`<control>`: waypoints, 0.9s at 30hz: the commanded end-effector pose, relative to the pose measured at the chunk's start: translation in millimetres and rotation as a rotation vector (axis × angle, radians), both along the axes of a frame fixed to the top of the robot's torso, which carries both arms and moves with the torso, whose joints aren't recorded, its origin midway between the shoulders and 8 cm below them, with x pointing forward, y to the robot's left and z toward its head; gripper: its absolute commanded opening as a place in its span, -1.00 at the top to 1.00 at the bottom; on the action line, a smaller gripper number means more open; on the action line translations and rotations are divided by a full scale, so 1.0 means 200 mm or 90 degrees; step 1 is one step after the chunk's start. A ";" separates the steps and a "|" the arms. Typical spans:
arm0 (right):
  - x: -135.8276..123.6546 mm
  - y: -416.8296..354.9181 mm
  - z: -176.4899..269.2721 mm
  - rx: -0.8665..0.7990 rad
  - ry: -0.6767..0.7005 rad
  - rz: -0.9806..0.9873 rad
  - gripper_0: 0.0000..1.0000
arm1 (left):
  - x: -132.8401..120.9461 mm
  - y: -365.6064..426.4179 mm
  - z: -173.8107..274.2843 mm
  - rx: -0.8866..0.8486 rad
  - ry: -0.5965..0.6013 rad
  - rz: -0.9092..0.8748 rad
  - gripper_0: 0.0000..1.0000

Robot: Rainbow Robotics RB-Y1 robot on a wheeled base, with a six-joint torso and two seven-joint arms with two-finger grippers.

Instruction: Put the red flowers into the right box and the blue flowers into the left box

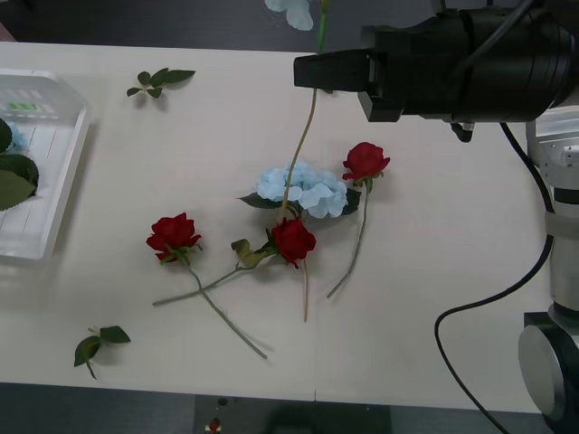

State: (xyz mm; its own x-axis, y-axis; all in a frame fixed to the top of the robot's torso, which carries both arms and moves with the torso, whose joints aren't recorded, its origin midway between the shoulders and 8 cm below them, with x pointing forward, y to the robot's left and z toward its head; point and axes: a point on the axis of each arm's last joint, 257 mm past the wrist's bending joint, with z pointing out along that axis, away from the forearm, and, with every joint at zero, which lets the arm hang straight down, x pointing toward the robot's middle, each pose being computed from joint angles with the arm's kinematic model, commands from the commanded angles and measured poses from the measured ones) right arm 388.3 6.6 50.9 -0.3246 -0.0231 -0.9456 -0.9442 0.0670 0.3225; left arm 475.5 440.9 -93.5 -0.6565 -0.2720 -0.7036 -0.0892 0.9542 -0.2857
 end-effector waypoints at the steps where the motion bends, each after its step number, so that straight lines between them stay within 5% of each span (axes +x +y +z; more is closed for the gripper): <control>1: -0.04 0.05 0.13 0.022 -0.052 0.021 1.00 | 0.02 -0.17 0.13 -0.019 -0.053 -0.041 -1.00; 27: -0.05 0.06 0.13 0.023 -0.046 0.023 1.00 | -0.45 -1.54 0.61 -0.299 -0.207 -0.542 -1.00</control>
